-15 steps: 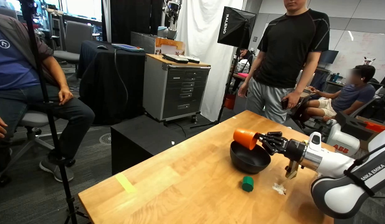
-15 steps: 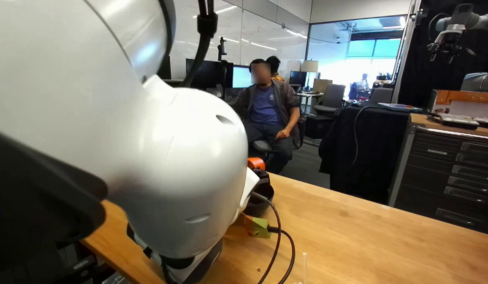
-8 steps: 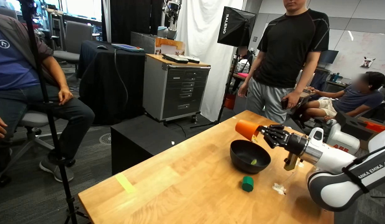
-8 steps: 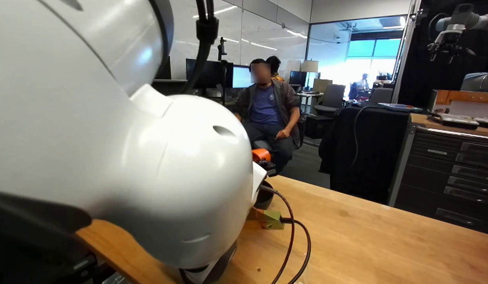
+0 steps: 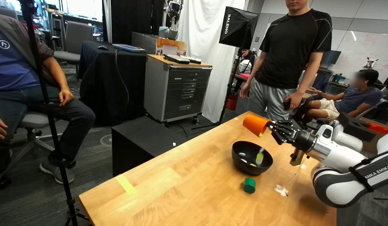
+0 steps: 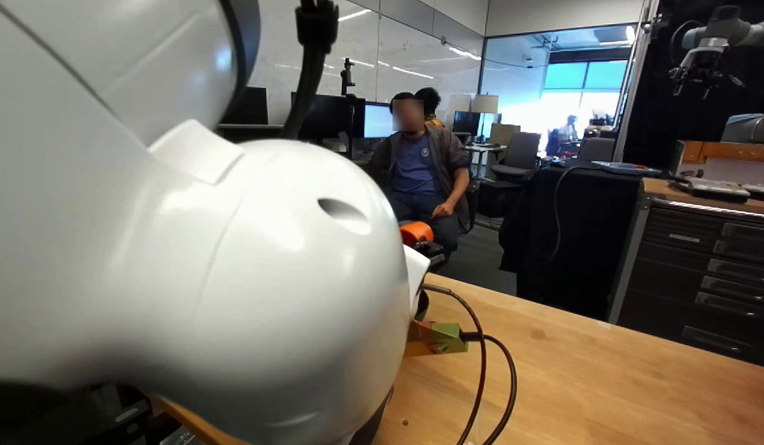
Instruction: Pour the contents of the orange cup into the black bowl
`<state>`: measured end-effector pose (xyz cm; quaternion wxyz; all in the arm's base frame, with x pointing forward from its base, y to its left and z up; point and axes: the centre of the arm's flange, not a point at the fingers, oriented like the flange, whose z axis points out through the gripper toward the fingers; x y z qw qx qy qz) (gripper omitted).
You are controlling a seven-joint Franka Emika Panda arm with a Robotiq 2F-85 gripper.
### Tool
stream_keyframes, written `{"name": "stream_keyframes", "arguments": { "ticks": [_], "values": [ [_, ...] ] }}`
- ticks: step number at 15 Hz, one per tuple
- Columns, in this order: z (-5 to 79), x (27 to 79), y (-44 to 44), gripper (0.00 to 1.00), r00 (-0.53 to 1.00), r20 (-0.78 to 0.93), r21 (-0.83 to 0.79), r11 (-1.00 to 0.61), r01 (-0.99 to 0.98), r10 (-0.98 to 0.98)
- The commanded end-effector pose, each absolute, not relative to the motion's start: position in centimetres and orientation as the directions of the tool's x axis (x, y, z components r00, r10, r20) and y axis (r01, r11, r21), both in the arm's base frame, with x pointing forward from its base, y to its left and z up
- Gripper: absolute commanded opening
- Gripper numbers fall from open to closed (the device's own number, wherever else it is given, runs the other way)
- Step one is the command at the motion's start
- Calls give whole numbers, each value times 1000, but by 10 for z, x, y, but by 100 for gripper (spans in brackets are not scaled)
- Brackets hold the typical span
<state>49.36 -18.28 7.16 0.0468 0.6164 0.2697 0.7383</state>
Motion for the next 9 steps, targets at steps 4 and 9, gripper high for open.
{"name": "stream_keyframes", "arguments": {
  "ticks": [4, 9],
  "values": [
    [40, 493, -192, 6, -336, 847, 499, -833, 239, 411],
    [42, 494, -193, 6, -378, 824, 526, -819, 231, 423]
  ]
}}
